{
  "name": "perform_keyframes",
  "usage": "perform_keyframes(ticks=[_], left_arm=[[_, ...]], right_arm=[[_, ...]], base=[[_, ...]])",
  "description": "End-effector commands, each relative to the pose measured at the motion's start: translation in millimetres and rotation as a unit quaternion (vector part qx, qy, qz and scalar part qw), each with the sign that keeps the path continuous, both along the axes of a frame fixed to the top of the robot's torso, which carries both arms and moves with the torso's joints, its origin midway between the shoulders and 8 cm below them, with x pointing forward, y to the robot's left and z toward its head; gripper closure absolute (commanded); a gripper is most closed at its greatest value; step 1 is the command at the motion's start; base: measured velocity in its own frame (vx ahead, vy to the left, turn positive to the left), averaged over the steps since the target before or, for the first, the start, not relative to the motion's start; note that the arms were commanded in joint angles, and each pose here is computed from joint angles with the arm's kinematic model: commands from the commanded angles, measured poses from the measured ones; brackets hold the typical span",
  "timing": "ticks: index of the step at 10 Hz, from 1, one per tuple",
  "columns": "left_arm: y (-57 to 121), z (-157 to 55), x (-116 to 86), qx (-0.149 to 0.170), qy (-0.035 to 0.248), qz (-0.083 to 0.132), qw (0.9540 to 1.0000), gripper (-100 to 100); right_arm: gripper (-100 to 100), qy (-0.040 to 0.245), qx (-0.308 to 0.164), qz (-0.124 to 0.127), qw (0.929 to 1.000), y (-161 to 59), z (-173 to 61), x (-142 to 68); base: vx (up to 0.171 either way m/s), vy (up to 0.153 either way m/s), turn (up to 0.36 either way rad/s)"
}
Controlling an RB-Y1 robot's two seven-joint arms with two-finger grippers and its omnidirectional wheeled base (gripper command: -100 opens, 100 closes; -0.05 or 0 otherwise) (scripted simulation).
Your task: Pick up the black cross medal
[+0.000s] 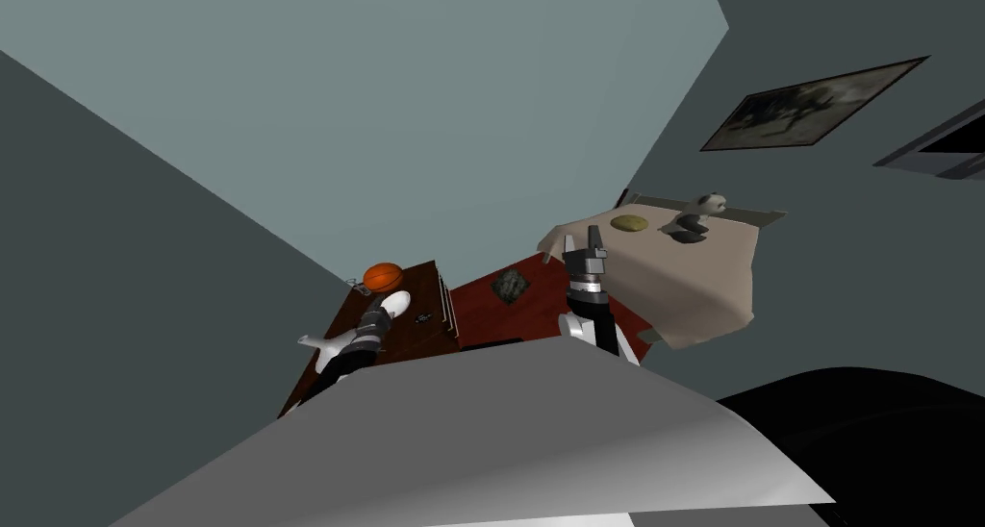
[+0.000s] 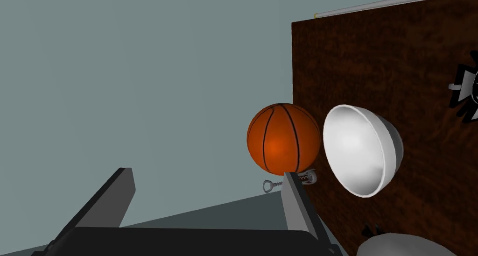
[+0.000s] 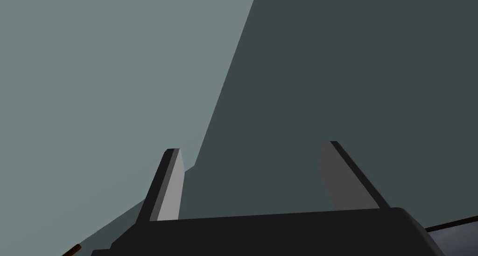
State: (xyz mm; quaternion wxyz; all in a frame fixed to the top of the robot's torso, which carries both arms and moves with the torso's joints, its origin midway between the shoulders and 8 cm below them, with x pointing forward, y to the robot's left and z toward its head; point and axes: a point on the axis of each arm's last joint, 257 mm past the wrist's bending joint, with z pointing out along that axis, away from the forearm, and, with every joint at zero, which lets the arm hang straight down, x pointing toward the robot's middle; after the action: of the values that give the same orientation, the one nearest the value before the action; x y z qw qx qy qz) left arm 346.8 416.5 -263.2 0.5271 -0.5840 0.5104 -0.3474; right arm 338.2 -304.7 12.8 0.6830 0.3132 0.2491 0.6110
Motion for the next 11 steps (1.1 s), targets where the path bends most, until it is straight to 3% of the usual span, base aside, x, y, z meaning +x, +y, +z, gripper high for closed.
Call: perform_keyframes(ticks=[1, 2, 3, 4, 5, 6, 7, 8, 9, 10, 11], left_arm=[[14.3, -33, -17, -0.017, 0.046, 0.015, 0.9987, -100], [23.4, -53, -29, -0.029, 0.071, 0.026, 0.9967, -100], [23.6, -58, -31, -0.032, 0.082, 0.028, 0.9957, -100], [32.3, -79, -46, -0.045, 0.111, 0.040, 0.9920, -100], [32.4, -82, -48, -0.047, 0.119, 0.042, 0.9910, -100], [40.6, -105, -66, -0.061, 0.152, 0.056, 0.9849, -100], [40.5, -106, -66, -0.062, 0.154, 0.056, 0.9845, -100], [48.2, -126, -85, -0.076, 0.186, 0.071, 0.9771, -100], [48.0, -128, -86, -0.077, 0.189, 0.072, 0.9763, -100], [55.0, -147, -106, -0.090, 0.220, 0.087, 0.9674, -100], [54.8, -149, -108, -0.091, 0.224, 0.087, 0.9664, -100]], right_arm=[[0, 0.000, 0.000, 0.000, 1.0000, 0, 0, 0], [0, 0.000, 0.000, 0.000, 1.0000, 0, 0, 0], [0, 0.000, 0.000, 0.000, 1.0000, 0, 0, 0], [0, 0.000, 0.000, 0.000, 1.0000, 0, 0, 0], [0, 0.000, 0.000, 0.000, 1.0000, 0, 0, 0], [0, 0.000, 0.000, 0.000, 1.0000, 0, 0, 0], [0, 0.000, 0.000, 0.000, 1.0000, 0, 0, 0], [0, 0.000, 0.000, 0.000, 1.0000, 0, 0, 0], [0, 0.000, 0.000, 0.000, 1.0000, 0, 0, 0], [0, 0.000, 0.000, 0.000, 1.0000, 0, 0, 0], [0, 0.000, 0.000, 0.000, 1.0000, 0, 0, 0]], base=[[0.059, -0.030, -0.177], [0.085, -0.047, -0.231], [0.072, -0.029, -0.060], [0.078, -0.026, -0.144], [0.071, -0.022, -0.078], [0.080, -0.018, -0.156], [0.078, -0.004, -0.073], [0.098, -0.023, -0.132], [0.081, -0.012, -0.076], [0.084, 0.008, -0.171], [0.075, 0.003, -0.069]])
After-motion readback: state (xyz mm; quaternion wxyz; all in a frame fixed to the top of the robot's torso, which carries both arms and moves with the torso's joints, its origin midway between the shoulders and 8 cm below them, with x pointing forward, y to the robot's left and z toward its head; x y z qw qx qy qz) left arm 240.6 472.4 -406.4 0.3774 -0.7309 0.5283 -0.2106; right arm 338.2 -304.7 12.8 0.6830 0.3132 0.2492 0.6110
